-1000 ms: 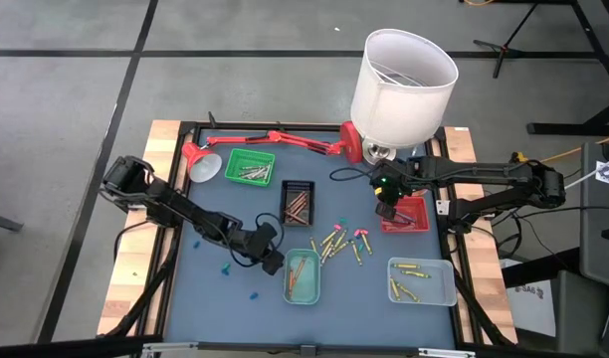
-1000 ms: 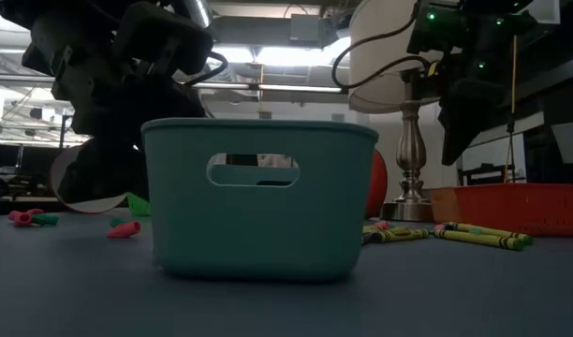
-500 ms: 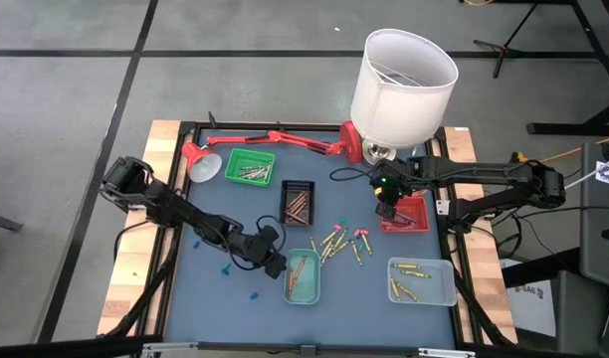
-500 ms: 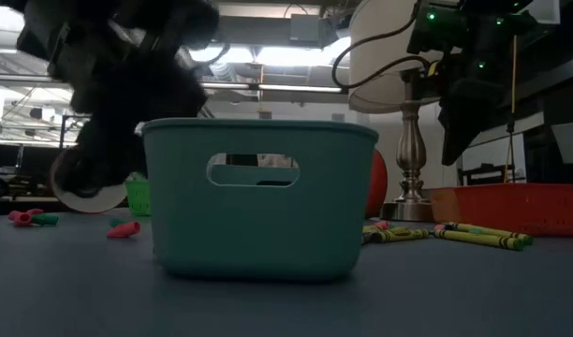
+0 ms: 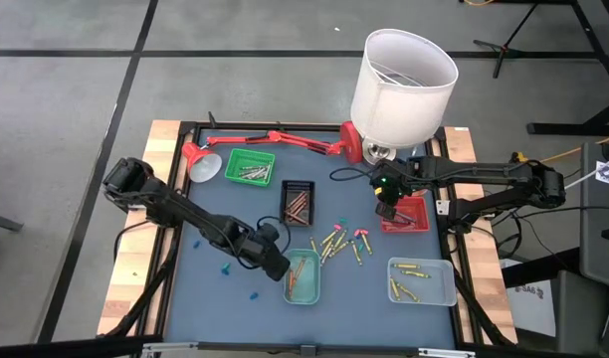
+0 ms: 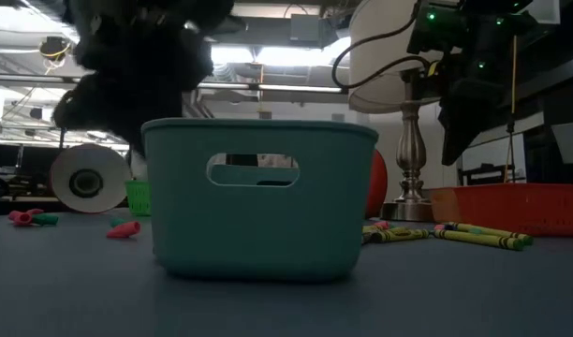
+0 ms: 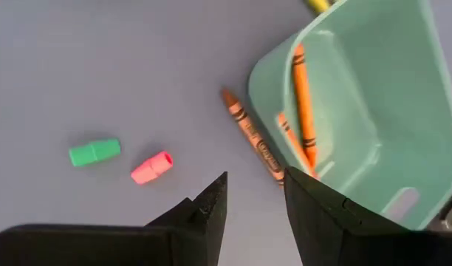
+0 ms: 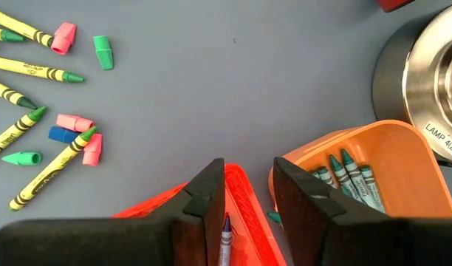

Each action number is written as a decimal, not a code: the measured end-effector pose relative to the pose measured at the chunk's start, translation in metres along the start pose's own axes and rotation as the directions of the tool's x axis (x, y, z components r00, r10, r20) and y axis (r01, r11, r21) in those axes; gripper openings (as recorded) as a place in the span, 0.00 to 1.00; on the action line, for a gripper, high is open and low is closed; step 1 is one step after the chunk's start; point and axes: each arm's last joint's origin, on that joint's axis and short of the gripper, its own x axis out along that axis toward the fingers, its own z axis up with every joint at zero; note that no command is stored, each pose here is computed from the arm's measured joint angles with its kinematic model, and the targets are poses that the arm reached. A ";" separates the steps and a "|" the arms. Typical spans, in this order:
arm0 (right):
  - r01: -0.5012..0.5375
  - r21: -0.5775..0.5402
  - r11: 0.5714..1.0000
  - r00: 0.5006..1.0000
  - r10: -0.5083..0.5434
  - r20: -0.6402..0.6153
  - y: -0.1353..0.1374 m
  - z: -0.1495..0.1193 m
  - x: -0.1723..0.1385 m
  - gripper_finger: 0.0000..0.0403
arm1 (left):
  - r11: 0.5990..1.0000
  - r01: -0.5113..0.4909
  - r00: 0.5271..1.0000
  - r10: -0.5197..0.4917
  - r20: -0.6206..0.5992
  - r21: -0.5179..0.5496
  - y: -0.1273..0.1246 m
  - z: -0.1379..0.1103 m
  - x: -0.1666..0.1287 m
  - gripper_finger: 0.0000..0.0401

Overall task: Sort crayons
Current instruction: Put the brown crayon into the black bin

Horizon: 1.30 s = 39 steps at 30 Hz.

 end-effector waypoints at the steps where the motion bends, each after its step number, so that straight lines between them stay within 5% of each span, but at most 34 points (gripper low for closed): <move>1: 0.000 0.000 1.000 1.000 0.000 0.000 0.000 0.000 0.000 0.28 | 1.000 -0.009 1.000 0.009 -0.003 -0.006 0.000 -0.002 0.004 0.30; 13: -0.003 0.002 1.000 1.000 0.003 0.026 0.000 0.003 0.000 0.28 | 0.999 0.010 1.000 -0.010 -0.010 -0.049 -0.003 -0.012 0.052 0.30; 39: -0.005 0.003 1.000 0.999 0.005 0.042 0.000 0.004 0.000 0.28 | 0.989 -0.044 0.997 0.052 0.050 -0.138 0.005 0.003 0.068 0.30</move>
